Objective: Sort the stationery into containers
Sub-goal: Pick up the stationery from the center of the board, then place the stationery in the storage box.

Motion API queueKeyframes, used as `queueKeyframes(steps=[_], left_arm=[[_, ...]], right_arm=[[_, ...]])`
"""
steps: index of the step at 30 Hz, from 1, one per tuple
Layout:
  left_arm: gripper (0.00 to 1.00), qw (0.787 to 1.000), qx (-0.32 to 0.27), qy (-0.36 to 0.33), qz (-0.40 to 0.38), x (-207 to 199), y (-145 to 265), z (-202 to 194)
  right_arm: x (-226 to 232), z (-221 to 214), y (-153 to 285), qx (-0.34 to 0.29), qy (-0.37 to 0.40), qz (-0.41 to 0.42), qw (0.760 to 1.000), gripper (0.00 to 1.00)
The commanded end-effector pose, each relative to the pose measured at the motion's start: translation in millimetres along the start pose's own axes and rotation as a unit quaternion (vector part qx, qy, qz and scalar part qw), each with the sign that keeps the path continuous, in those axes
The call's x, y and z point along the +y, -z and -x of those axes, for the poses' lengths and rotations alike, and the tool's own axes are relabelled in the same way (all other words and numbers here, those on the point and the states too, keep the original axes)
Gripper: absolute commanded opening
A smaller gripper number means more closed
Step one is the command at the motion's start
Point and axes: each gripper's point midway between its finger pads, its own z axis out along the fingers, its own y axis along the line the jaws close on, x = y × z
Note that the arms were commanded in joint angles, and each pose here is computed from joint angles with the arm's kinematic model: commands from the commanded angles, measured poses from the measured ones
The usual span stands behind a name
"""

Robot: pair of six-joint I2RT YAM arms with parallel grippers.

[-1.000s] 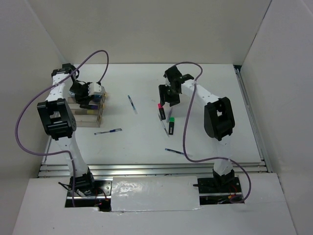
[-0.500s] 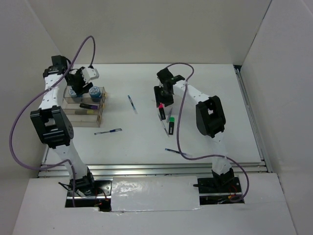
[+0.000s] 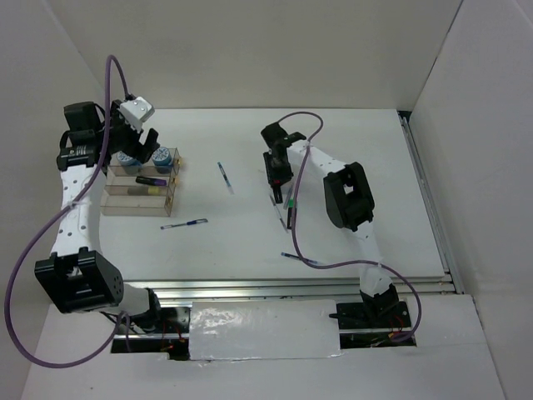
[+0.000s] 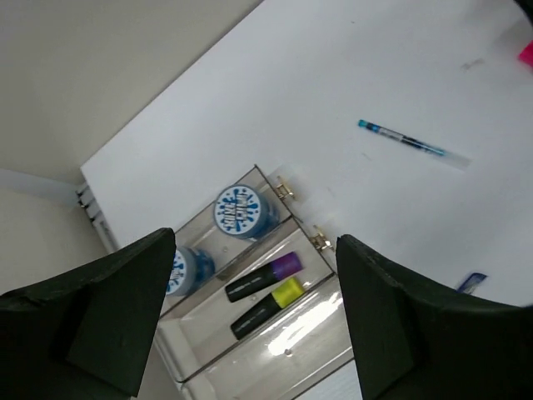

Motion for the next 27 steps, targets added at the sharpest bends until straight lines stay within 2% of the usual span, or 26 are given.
queueKeyframes(steps=[1,2,4,5,6,9,10,11,12,13,14,15,16,19,24,27], left_arm=[[0.90,0.997,-0.035,0.062,-0.027,-19.2,7.6,15.0],[0.88,0.996,-0.039,0.070,-0.032,-26.0,11.0,15.7],[0.79,0.992,-0.042,0.109,-0.039,-34.9,12.7,16.3],[0.78,0.988,-0.046,0.137,-0.053,-44.5,13.2,15.5],[0.78,0.985,-0.049,0.150,-0.066,-50.7,13.8,16.2],[0.78,0.971,-0.071,0.198,-0.110,-78.7,11.0,24.9],[0.78,0.969,-0.083,0.201,-0.118,-90.2,11.9,34.8],[0.77,0.964,-0.077,0.220,-0.126,-103.9,6.3,26.7],[0.75,0.959,-0.073,0.247,-0.118,-109.7,4.3,27.6],[0.69,0.956,-0.078,0.254,-0.128,-127.3,1.3,35.7],[0.68,0.952,-0.073,0.268,-0.129,-136.2,-0.9,38.4],[0.70,0.954,-0.069,0.270,-0.113,-137.3,-3.6,38.6],[0.72,0.954,-0.074,0.259,-0.133,-159.5,-5.8,52.6],[0.73,0.948,-0.070,0.282,-0.129,-175.1,-13.7,64.4],[0.72,0.928,-0.054,0.333,-0.156,-194.1,-25.4,82.2],[0.71,0.913,-0.039,0.355,-0.199,-219.1,-32.1,93.5]], right_arm=[[-1.0,-3.6,-7.1,0.007,0.008,-0.022,1.000,0.36],[-0.9,-3.4,-7.1,0.008,0.010,-0.022,1.000,0.30],[1.9,-1.7,-4.9,0.009,0.010,-0.013,1.000,0.09],[0.6,0.8,-2.4,0.007,0.009,-0.010,1.000,0.00],[-0.3,4.7,2.7,0.003,0.006,-0.006,1.000,0.00],[7.6,24.1,38.9,-0.012,-0.010,0.078,0.997,0.00],[11.1,37.7,67.6,-0.038,-0.009,0.106,0.994,0.00],[20.3,43.8,89.3,-0.050,-0.009,0.147,0.988,0.00],[13.6,54.2,104.9,-0.073,-0.021,0.156,0.985,0.00],[16.5,67.9,142.2,-0.125,-0.028,0.175,0.976,0.00],[15.1,77.7,182.0,-0.173,-0.032,0.180,0.968,0.00],[15.3,74.2,186.7,-0.180,-0.041,0.177,0.967,0.00],[16.9,75.4,198.1,-0.193,-0.041,0.172,0.965,0.00],[27.3,66.6,221.4,-0.206,-0.054,0.162,0.964,0.00],[49.2,48.6,241.8,-0.198,-0.112,0.192,0.955,0.00],[61.1,42.3,252.2,-0.210,-0.118,0.194,0.951,0.00]])
